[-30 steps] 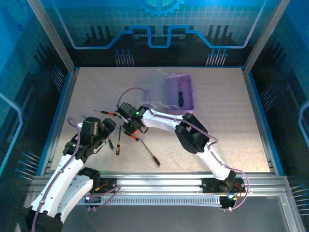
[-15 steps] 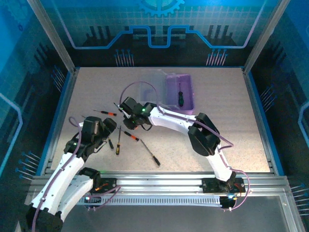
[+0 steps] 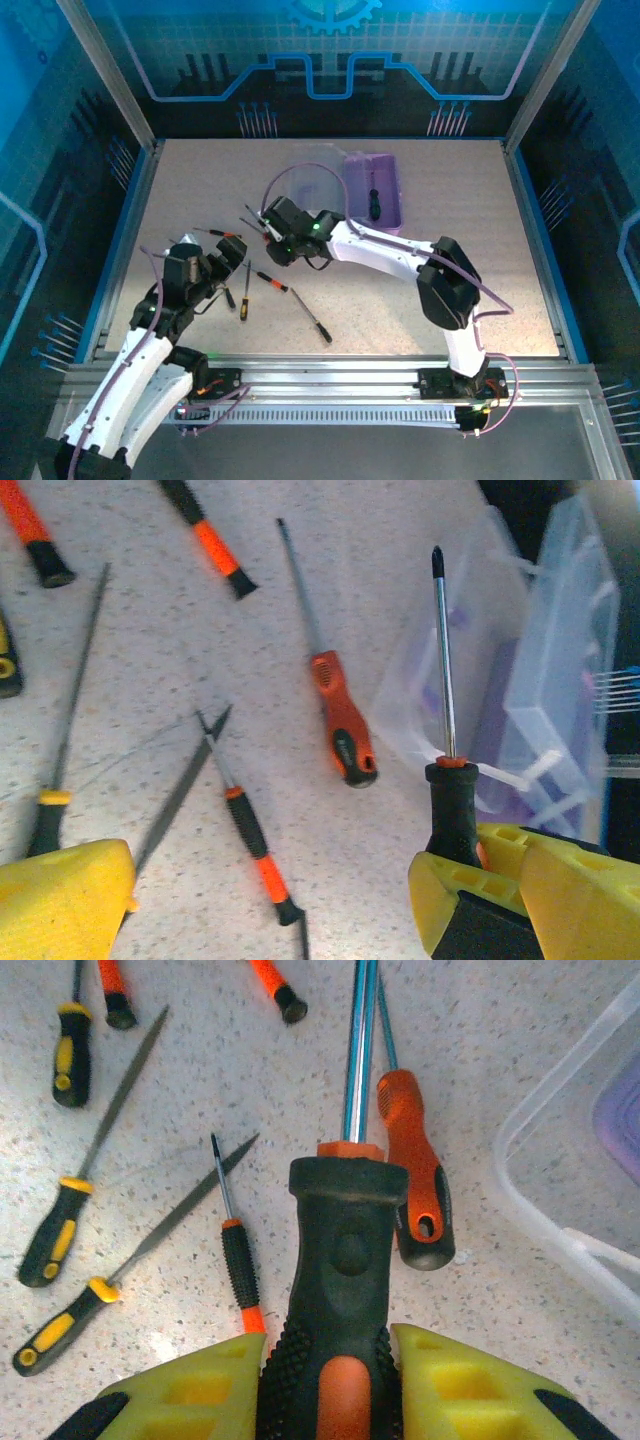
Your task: Pack the tool kit
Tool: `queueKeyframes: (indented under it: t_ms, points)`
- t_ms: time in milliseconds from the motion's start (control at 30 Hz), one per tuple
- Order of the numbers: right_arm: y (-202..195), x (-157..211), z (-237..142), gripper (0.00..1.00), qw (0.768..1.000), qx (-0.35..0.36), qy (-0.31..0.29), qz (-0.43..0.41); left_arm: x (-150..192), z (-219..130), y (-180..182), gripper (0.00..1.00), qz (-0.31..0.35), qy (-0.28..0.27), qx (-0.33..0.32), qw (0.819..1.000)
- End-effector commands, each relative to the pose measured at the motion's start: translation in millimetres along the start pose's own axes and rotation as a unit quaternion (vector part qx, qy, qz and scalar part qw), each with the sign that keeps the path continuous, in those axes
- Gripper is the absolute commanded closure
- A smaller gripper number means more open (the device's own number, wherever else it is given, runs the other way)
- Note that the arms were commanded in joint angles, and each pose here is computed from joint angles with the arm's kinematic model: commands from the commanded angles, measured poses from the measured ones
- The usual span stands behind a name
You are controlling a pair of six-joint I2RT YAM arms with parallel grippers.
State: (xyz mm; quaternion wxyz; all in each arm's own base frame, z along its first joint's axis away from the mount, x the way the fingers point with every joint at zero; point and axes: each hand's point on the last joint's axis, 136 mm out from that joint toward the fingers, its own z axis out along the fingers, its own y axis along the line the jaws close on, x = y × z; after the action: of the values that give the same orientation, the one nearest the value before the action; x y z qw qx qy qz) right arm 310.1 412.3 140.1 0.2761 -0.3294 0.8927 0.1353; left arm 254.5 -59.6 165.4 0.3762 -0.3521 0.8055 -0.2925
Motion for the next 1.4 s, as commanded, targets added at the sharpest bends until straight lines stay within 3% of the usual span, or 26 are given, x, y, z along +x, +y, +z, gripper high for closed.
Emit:
queueKeyframes:
  t_ms: [0,167,433,700,1033,1367]
  points:
    - [-11.9,-21.8,-26.2,0.74,0.999,-0.007,-0.041,0.027,0.6,-1.7,-23.3,0.01,0.018,0.002,0.071,0.997]
    - [-40.0,-23.2,-42.2,0.74,0.997,0.008,-0.054,0.048,12.8,0.7,-44.8,0.01,0.034,0.041,0.127,0.990]
    - [-100.1,-21.4,-76.7,0.74,0.991,0.045,-0.081,0.096,44.8,20.3,-74.1,0.01,0.029,0.157,0.189,0.969]
    - [-187.0,1.5,-102.1,0.75,0.972,0.110,-0.099,0.183,73.9,23.8,-97.4,0.01,0.087,0.168,0.212,0.959]
    - [-269.2,34.6,-88.6,0.74,0.954,0.155,-0.072,0.246,120.9,39.0,-112.8,0.01,0.116,0.226,0.216,0.943]
    - [-319.7,45.2,-37.8,0.74,0.941,0.198,-0.016,0.272,115.8,42.5,-107.3,0.01,0.112,0.206,0.194,0.953]
